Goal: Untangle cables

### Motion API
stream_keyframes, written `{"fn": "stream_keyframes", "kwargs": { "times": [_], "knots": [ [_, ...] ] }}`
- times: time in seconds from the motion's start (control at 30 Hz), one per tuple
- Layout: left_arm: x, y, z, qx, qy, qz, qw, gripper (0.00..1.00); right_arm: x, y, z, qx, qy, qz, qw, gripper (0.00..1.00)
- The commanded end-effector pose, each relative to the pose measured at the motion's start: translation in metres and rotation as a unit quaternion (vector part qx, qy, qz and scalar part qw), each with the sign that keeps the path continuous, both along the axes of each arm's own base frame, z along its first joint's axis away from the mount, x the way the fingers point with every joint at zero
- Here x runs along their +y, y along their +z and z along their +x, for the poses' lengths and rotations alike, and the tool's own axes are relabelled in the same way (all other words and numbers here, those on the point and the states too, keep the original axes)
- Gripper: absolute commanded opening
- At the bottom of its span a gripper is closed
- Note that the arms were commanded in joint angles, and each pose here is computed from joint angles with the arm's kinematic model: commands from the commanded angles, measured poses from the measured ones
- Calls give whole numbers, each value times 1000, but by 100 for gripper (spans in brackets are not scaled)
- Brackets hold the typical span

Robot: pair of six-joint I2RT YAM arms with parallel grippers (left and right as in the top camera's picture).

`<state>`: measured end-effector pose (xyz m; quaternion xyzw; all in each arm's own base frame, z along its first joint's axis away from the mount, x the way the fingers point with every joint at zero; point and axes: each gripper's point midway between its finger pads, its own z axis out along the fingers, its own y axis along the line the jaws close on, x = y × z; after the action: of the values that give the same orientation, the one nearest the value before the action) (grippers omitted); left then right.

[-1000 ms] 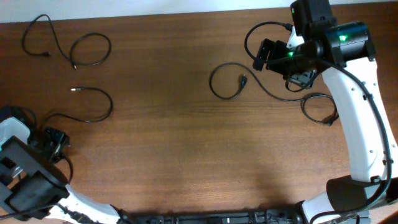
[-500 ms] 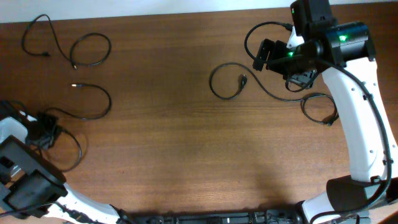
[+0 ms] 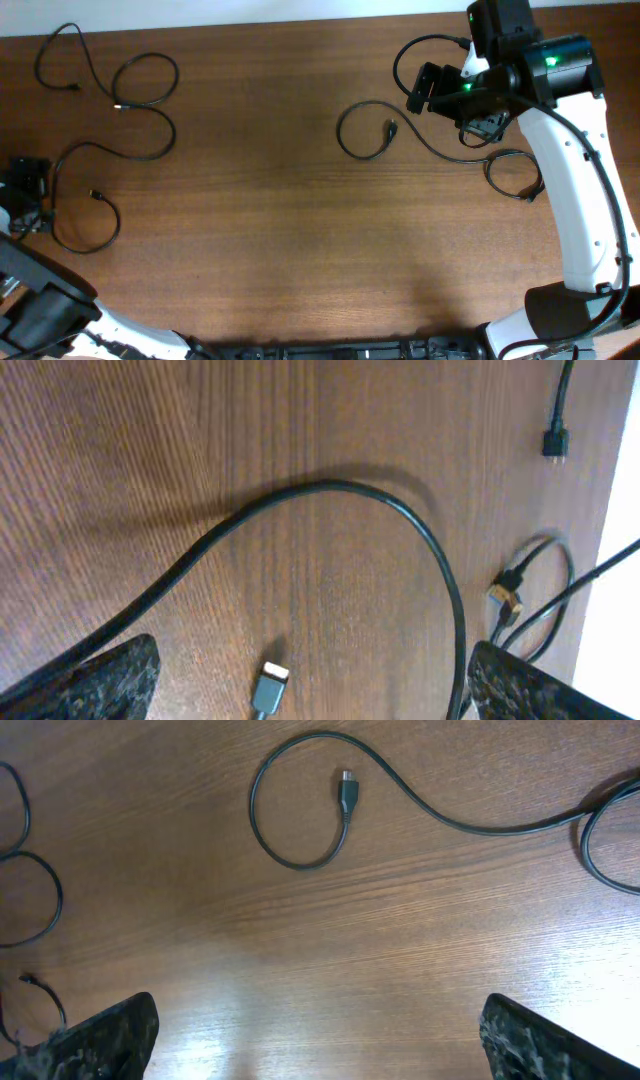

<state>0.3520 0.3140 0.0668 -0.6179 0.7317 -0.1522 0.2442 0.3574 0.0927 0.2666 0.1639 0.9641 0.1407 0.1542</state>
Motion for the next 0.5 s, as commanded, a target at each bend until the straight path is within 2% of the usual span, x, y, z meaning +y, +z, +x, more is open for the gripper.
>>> {"fn": "stream_keyframes", "kwargs": {
  "times": [0.0,0.07,0.17,0.27,0.4,0.47],
  "knots": [
    [-2,47,14,-50,-53,30,997,99,-1,-1,1,0,-2,-6,1000,99],
    [-31,70,33,-120,-112,-6,986,99,-1,-1,1,0,-2,-6,1000,99],
    [-86,66,62,-108,-212,11,971,99,-1,-1,1,0,-2,-6,1000,99],
    [-116,55,77,-63,-241,40,968,99,-1,-1,1,0,-2,-6,1000,99],
    [-136,32,61,33,-251,54,966,99,-1,-1,1,0,-2,-6,1000,99],
    [-155,28,60,44,-303,62,950,100,-1,-1,1,0,-2,-6,1000,99]
  ]
}}
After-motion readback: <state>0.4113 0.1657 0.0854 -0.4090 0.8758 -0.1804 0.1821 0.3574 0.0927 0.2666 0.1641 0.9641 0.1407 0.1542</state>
